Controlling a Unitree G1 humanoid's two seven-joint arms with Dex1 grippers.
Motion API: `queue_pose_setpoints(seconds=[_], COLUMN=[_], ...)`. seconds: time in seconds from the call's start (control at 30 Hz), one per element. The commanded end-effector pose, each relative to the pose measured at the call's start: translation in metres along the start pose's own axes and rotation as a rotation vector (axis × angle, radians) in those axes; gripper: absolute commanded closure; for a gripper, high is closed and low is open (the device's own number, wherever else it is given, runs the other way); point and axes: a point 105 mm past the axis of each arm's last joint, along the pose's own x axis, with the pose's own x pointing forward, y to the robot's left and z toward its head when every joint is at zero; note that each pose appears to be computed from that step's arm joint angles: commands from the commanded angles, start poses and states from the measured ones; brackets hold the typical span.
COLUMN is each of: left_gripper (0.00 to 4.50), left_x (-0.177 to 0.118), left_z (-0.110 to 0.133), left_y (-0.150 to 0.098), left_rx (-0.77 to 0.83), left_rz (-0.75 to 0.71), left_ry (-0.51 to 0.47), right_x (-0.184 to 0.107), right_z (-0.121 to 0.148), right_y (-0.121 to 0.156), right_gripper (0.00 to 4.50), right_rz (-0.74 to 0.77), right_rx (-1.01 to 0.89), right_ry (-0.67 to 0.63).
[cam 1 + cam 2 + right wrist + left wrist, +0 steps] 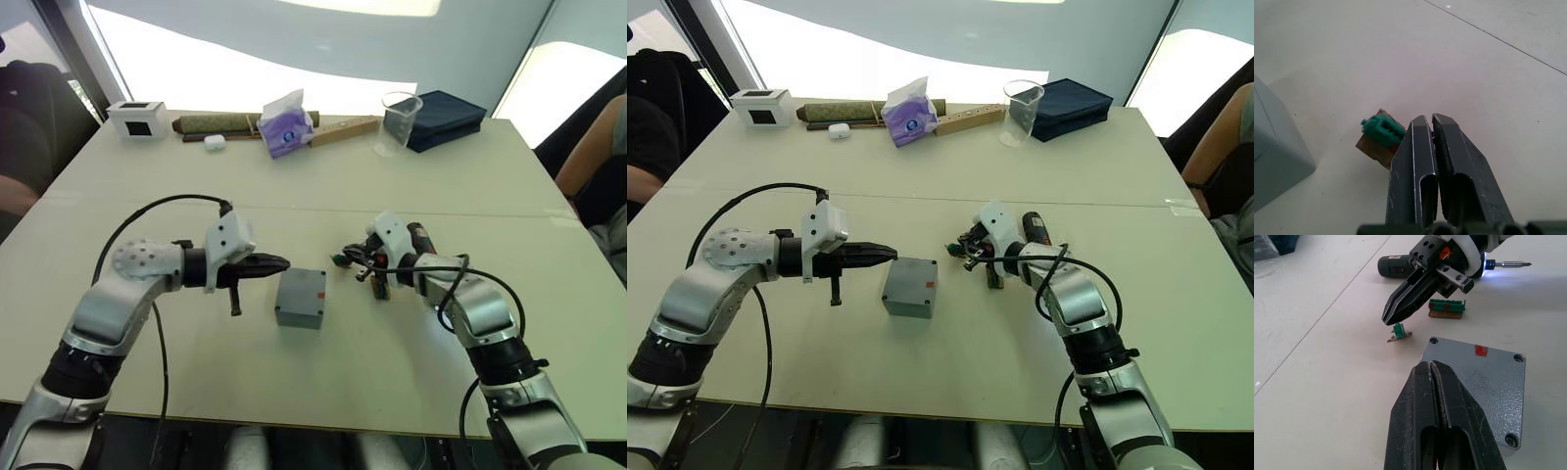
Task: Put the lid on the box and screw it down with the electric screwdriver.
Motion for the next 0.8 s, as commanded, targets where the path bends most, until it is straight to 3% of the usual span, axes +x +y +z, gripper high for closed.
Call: queue_pose_setpoints(seconds=[0.03,0.27,0.43,0.8], left_gripper=[4.50,4.50,4.50,4.50], left_x=[-0.002,-0.001,0.000,0.000], left_z=[0.011,0.011,0.011,0.010], left_y=[0.001,0.000,-0.001,-0.005], left_rx=[0.052,0.051,0.050,0.051], left_rz=[0.013,0.008,0.001,-0.009], left_ry=[-0.019,-0.023,-0.026,-0.023], right_x=[-0.017,-0.026,-0.023,-0.013], right_z=[0.050,0.063,0.047,0.033], right_y=[0.014,0.047,0.071,0.073], right_gripper=[4.44,4.44,4.44,4.44], right_rz=[0.055,0.137,0.186,0.153], right_rx=[-0.039,-0.035,-0.019,-0.006], right_ry=[-0.131,-0.147,-0.111,-0.104])
